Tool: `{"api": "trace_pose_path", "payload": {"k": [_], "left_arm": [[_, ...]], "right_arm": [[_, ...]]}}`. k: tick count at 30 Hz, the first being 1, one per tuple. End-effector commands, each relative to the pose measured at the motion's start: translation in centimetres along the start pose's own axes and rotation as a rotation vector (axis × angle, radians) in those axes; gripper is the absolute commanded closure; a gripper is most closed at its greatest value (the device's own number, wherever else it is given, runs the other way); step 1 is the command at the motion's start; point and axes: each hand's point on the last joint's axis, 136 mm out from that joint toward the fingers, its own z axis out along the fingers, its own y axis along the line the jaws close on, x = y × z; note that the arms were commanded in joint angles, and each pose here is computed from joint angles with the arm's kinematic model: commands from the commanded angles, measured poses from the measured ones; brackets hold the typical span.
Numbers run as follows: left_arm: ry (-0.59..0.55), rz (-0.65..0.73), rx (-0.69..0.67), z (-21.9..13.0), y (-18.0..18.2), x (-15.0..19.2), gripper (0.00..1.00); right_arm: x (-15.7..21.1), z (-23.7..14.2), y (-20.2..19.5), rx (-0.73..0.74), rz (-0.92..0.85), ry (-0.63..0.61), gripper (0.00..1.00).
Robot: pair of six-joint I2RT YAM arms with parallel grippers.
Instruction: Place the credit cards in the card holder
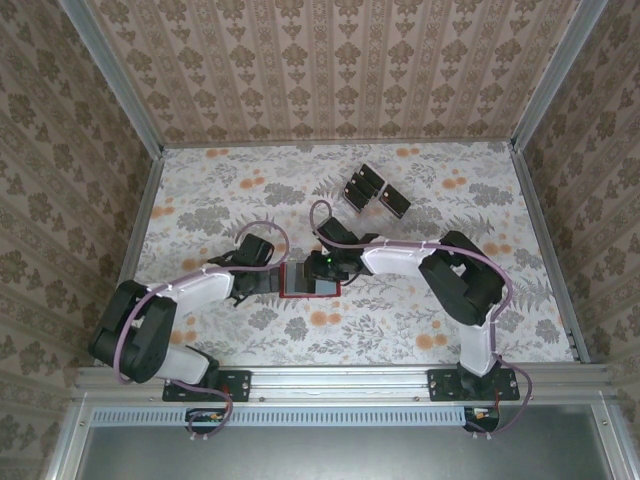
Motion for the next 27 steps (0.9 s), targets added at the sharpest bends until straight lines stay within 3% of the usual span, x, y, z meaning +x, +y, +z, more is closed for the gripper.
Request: {"api": "trace_pose_path", "payload": {"k": [1, 21, 27], "left_arm": [[0.015, -0.002, 0.103, 0.6, -2.6, 0.1, 0.0], [0.012, 0.003, 0.115, 0.7, -3.1, 0.4, 0.0], [-0.003, -0.007, 0.112, 0.2, -2.9, 0.2, 0.0]], "right_arm": [[-0.5, 0.5, 1.1, -0.039, 0.017, 0.008, 0.68], [-1.0, 1.5, 4.3, -0.157, 0.05, 0.032, 0.69], [-1.5, -0.5, 4.1, -0.138, 0.028, -0.01, 0.69]]}}
